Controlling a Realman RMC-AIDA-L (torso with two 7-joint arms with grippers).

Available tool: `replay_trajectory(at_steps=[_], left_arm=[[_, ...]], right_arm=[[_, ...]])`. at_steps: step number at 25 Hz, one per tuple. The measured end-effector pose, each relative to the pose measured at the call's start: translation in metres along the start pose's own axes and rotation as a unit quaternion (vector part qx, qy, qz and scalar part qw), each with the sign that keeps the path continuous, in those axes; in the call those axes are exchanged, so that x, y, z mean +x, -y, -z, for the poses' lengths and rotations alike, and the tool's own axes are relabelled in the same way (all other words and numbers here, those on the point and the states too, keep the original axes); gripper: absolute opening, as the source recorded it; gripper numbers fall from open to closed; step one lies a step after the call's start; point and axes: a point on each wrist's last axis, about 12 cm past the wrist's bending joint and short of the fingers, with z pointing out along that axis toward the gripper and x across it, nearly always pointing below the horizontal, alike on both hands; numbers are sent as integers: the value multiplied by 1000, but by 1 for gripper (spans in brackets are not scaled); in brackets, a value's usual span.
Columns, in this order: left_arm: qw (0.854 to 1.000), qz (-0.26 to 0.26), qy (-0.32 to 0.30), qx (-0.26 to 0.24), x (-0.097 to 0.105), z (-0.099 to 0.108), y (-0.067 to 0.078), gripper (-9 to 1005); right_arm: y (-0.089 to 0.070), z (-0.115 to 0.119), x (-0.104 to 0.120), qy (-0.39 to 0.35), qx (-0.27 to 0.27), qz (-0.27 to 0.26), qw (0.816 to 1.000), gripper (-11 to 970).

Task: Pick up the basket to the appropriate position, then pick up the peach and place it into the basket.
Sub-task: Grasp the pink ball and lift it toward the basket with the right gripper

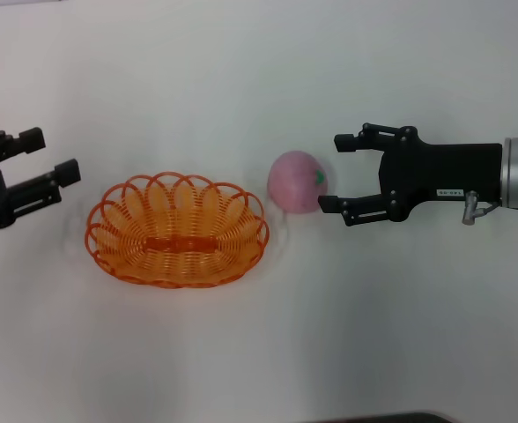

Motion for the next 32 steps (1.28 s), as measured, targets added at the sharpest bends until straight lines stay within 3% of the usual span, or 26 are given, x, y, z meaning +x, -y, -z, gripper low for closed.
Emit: replay_trajectory(at_steps=[4, 14, 21, 32], left_arm=[[999, -46, 5, -2, 15, 3, 5, 732], [997, -71, -31, 10, 33, 12, 14, 733], [994, -57, -87, 24, 50, 19, 21, 732], [994, -55, -95, 32, 59, 33, 30, 731]], right_arm=[[0, 0, 0, 1, 0, 1, 1000, 918], [1, 0, -1, 4, 2, 2, 1000, 917], [0, 0, -1, 3, 1, 5, 1000, 916], [0, 1, 0, 0, 1, 6, 1000, 915]])
